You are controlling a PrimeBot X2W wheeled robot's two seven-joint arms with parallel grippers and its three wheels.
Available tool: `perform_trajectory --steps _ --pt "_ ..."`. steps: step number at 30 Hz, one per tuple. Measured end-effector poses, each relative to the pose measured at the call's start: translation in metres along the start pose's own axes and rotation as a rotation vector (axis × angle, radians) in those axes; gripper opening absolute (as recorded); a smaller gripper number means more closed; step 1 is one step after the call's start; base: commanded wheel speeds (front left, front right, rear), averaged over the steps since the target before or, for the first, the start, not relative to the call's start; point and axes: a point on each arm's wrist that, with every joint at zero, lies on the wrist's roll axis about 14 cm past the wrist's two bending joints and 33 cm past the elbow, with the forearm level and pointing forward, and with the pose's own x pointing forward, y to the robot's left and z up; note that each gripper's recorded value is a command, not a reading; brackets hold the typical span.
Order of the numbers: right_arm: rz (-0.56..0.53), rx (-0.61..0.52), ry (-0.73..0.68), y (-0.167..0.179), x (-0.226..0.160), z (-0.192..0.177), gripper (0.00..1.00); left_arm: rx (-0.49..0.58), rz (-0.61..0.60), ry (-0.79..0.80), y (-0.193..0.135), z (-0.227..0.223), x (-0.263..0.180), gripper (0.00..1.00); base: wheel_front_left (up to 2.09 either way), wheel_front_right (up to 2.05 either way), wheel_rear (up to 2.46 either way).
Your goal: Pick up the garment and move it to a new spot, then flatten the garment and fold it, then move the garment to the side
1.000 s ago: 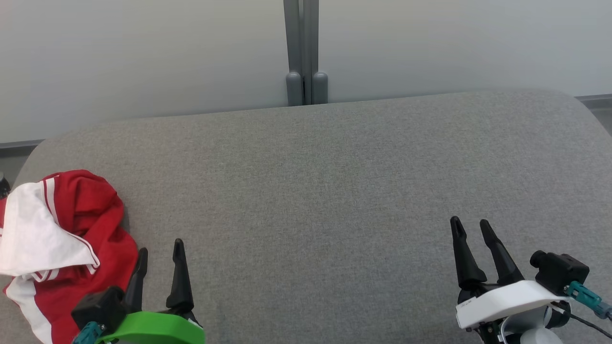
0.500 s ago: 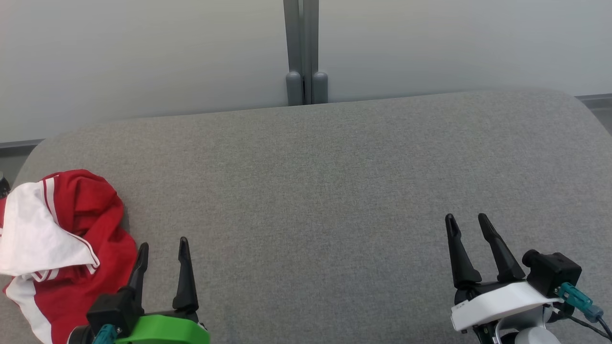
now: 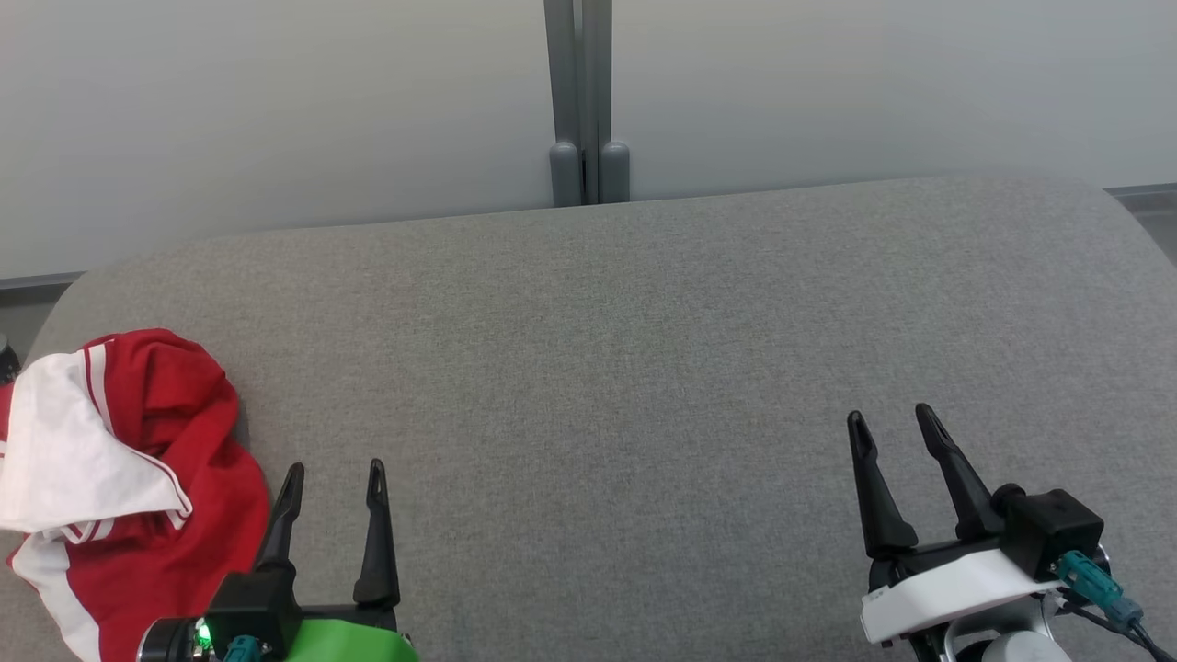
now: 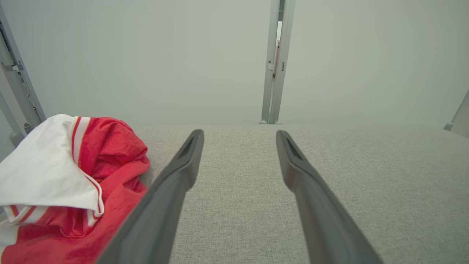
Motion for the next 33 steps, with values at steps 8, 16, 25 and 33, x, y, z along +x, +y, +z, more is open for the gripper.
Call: perform_trajectory --steps 8,16,25,33 --pt "0.017 -0.059 -0.008 0.003 -0.001 0.002 1.0 0.052 -0.021 -0.007 -0.005 -0.001 -0.003 1.0 0.0 0.0 0.0" --pt "0.039 -0.113 -0.02 0.008 -0.001 0.004 1.0 0.107 -0.031 -0.019 -0.006 0.0 -0.006 1.0 0.0 0.0 0.0" --pt "0.047 -0.154 -0.032 0.01 -0.003 0.007 1.0 0.086 0.009 -0.025 0.005 0.0 -0.009 1.0 0.0 0.0 0.0" --pt "0.043 -0.151 -0.022 0.009 -0.005 0.004 1.0 0.08 0.008 -0.018 0.009 -0.002 -0.01 1.0 0.0 0.0 0.0"
